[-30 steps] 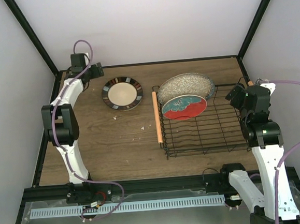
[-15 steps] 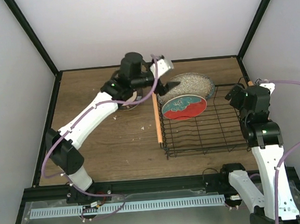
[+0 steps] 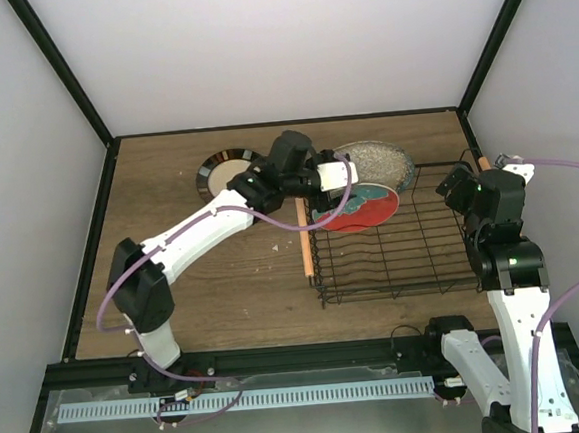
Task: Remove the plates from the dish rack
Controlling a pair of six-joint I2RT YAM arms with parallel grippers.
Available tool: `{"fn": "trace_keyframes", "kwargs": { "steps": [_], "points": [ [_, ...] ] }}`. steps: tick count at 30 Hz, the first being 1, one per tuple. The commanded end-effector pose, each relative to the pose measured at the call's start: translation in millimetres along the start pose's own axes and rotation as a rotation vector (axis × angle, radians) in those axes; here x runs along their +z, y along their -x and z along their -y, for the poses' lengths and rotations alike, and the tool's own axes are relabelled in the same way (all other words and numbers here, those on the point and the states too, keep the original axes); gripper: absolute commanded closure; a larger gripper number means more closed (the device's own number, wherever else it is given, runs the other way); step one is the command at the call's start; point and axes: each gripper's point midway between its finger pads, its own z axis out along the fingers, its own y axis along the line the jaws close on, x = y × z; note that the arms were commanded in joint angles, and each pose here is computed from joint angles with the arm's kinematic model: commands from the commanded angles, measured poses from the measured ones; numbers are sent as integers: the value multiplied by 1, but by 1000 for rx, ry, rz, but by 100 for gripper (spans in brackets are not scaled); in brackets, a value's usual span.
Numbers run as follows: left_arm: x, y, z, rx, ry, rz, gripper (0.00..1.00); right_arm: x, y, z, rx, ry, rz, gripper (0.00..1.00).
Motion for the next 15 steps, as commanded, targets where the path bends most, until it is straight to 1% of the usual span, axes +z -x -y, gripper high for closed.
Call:
{"fn": "trace_keyframes", "kwargs": {
  "steps": [1,8,12,15],
  "points": [
    [25,-26,3,41,-5,-74,27,-5,4,2,-14,-6,24,0],
    [54,-49,1,25,-12,-137,36,-11,7,5,-17,-15,35,0],
    [64,-59,0,16,-5,-168,49,-13,8,6,-17,-18,39,0],
    [70,-67,1,8,-10,-200,63,-13,9,6,-16,-19,41,0]
  ]
}}
